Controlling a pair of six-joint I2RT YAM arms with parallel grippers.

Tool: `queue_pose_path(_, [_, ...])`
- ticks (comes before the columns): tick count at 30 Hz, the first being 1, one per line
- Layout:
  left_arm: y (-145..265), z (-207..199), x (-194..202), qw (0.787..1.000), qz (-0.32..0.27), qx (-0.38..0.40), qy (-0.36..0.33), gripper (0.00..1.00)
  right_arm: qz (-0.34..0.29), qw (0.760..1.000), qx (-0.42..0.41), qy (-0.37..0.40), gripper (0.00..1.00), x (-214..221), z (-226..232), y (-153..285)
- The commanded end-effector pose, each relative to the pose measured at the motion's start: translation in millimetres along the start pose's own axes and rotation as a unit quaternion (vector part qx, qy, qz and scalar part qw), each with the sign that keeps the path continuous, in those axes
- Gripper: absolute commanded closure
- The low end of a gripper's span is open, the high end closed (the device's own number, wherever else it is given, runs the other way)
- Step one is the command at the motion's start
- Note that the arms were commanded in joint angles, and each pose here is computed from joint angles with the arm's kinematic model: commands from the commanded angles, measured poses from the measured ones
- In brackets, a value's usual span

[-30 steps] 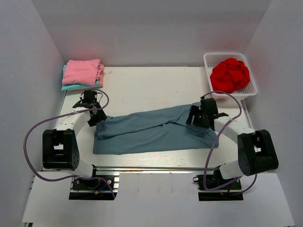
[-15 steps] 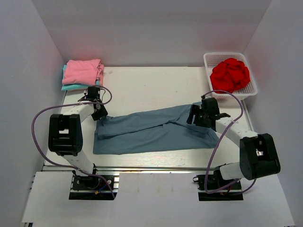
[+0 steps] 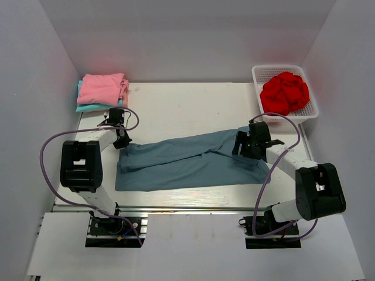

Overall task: Fold and stack the t-shirts
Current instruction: Fold the other side of the tshirt into a rectangle

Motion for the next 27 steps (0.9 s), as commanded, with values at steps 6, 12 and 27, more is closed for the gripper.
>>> queue_pose_path(6, [53.4,23.7,-35.4,0.991,-0.123,-0.045,0.037,1.00,-0.018,1.000,0.018,0.006,0.22,-11.6,-2.7,1.0])
queue_pose_path(12, [57.4,8.8,-39.2,0.991,-0.131,0.030,-0.024,0.94,-0.016,1.000,0.017,0.006,0.22,-10.1,-3.4,0.4])
queue_pose_path(27, [4.6,-10.8,-9.9,0.995,-0.021,0.069,-0.067,0.54,-0.004,1.000,0.021,0.007,0.22,-7.6,-4.0,-3.8])
Point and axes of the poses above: each gripper's point midway between its finger pads, its own y axis back along the fingers, its own z axis along the line the jaws close on, x = y × z, the point moved 4 cm from there along y, back along the fingers, and after that the axes turned 7 degrees about -y, right-handed, at the moved point
